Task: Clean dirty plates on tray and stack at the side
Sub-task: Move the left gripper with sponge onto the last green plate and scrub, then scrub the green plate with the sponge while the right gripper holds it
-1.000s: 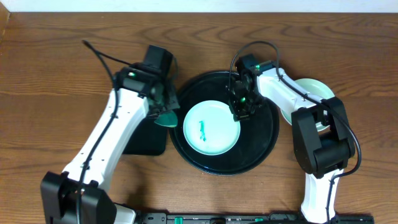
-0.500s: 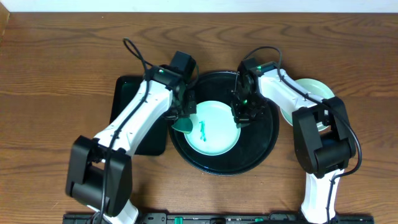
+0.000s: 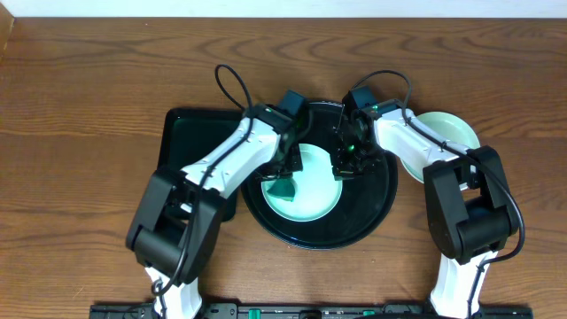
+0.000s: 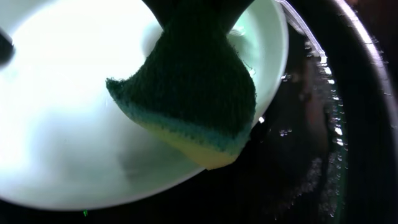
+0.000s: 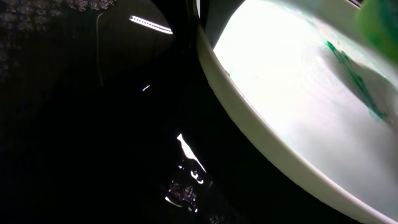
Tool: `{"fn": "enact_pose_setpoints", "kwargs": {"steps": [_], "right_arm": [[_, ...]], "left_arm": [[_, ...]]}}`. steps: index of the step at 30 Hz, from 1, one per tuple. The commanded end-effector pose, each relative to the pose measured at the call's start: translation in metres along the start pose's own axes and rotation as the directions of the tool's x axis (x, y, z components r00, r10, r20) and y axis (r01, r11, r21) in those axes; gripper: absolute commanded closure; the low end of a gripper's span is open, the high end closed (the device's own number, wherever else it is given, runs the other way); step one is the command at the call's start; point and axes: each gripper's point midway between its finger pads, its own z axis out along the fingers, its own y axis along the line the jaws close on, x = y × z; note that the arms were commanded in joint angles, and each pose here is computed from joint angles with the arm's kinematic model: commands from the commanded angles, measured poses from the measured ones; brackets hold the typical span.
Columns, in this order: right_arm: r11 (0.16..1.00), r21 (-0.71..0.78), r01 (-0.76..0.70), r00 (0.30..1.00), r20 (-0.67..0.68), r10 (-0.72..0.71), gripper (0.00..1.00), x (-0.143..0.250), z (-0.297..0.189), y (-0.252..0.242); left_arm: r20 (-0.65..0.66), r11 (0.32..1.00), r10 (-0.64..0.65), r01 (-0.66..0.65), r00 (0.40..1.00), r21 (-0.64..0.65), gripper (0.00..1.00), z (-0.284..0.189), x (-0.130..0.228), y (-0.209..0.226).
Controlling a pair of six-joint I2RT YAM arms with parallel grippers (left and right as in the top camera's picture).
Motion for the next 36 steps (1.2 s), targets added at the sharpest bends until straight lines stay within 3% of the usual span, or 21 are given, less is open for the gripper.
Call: {"fn": "enact_pose_setpoints", "kwargs": {"steps": [1, 4, 7, 11, 14, 20, 23, 24, 27, 29, 33, 36], "right_arm": [[0.998, 0.049, -0.032, 0.999, -0.028, 0.034, 0.99, 0.003, 0.028, -0.013], [0.998, 0.049, -0.031, 0.999, -0.027, 0.032, 0.99, 0.003, 0.028, -0.013], [0.998, 0.049, -0.027, 0.999, -0.028, 0.028, 0.99, 0.003, 0.028, -0.013], [0.998, 0.049, -0.027, 0.999, -0.027, 0.028, 0.99, 0.003, 0.028, -0.013], [0.999, 0.047, -0.024, 0.999, -0.024, 0.025, 0.99, 0.002, 0.028, -0.012], [0.999, 0.048, -0.023, 0.999, -0.024, 0.025, 0.99, 0.002, 0.028, -0.012], [0.999, 0.048, -0.023, 0.999, -0.023, 0.024, 0.99, 0.002, 0.028, -0.012], [0.999, 0.048, -0.023, 0.999, -0.024, 0.025, 0.99, 0.002, 0.028, -0.012], [0.999, 0.048, -0.024, 0.999, -0.025, 0.025, 0.99, 0.003, 0.028, -0.012], [0.999, 0.048, -0.024, 0.999, -0.024, 0.025, 0.99, 0.002, 0.028, -0.012], [0.999, 0.048, -0.024, 0.999, -0.024, 0.025, 0.99, 0.002, 0.028, -0.012], [0.998, 0.051, -0.025, 0.999, -0.030, 0.027, 0.99, 0.004, 0.028, -0.012]], "left_arm": [[0.019, 0.991, -0.123, 0.124, 0.992, -0.057, 0.93, 0.017, 0.000, 0.003], [-0.006, 0.974, -0.205, 0.204, 0.979, -0.095, 0.93, 0.033, 0.007, 0.005], [-0.053, 0.974, -0.206, 0.199, 0.977, -0.106, 0.93, 0.043, 0.015, 0.005], [-0.187, 0.996, 0.047, -0.031, 0.981, 0.088, 0.93, 0.040, 0.033, -0.026], [-0.201, 0.942, 0.259, -0.200, 0.945, 0.271, 0.93, 0.033, 0.043, -0.052], [-0.137, 0.879, 0.395, -0.331, 0.908, 0.343, 0.93, 0.031, 0.040, -0.062], [-0.096, 0.929, 0.325, -0.299, 0.941, 0.216, 0.93, 0.039, 0.021, -0.045], [-0.063, 0.992, 0.121, -0.122, 0.991, -0.018, 0.93, 0.043, 0.007, -0.007], [0.037, 0.934, -0.216, 0.217, 0.976, -0.284, 0.93, 0.035, 0.011, 0.045], [0.030, 0.915, -0.268, 0.264, 0.963, -0.307, 0.93, 0.033, 0.018, 0.049], [-0.075, 0.939, -0.265, 0.239, 0.961, -0.248, 0.93, 0.036, 0.035, 0.031], [-0.204, 0.990, -0.116, 0.097, 0.972, -0.101, 0.93, 0.038, 0.051, 0.000]]}}
